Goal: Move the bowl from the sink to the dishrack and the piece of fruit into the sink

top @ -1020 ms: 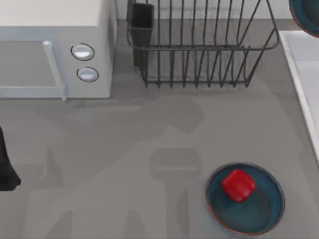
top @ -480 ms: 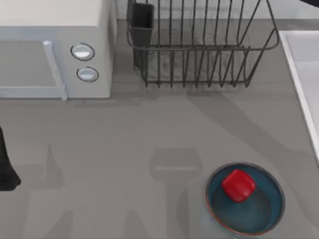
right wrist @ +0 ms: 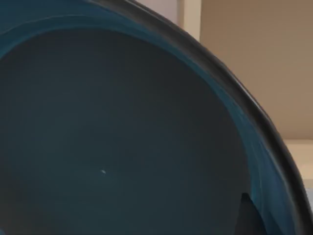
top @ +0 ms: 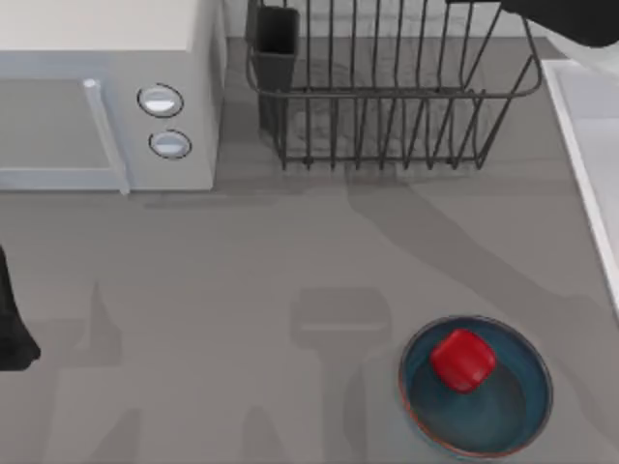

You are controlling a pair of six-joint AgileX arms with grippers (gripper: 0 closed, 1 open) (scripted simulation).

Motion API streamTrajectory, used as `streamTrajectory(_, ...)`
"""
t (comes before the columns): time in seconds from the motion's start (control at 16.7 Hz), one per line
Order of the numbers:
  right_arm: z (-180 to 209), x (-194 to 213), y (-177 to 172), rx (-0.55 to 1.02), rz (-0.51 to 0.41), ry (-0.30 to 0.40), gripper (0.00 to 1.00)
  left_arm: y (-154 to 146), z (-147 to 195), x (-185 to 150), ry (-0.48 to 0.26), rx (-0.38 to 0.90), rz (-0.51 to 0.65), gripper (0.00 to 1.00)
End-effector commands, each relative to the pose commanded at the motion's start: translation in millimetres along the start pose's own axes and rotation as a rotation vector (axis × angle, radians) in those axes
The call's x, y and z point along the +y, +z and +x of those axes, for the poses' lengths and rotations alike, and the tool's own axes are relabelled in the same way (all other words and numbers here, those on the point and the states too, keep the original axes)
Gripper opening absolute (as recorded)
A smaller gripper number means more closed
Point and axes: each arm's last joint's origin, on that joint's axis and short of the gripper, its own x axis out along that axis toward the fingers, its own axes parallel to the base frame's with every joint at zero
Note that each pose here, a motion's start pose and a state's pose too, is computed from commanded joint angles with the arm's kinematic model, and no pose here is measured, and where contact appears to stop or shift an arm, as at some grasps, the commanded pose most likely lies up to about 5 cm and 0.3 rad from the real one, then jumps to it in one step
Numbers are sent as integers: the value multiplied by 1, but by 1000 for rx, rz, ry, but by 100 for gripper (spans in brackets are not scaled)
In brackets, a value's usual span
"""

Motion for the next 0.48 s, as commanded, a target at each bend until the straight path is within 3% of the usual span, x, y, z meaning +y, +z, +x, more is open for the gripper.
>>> streamTrajectory(0.24, 16, 6, -20, 3, -5, -9, 0, 0, 0, 0, 0, 0, 0, 100)
streamTrajectory(0.48, 55, 17, -82, -2, 3, -9, 0, 0, 0, 0, 0, 0, 0, 100)
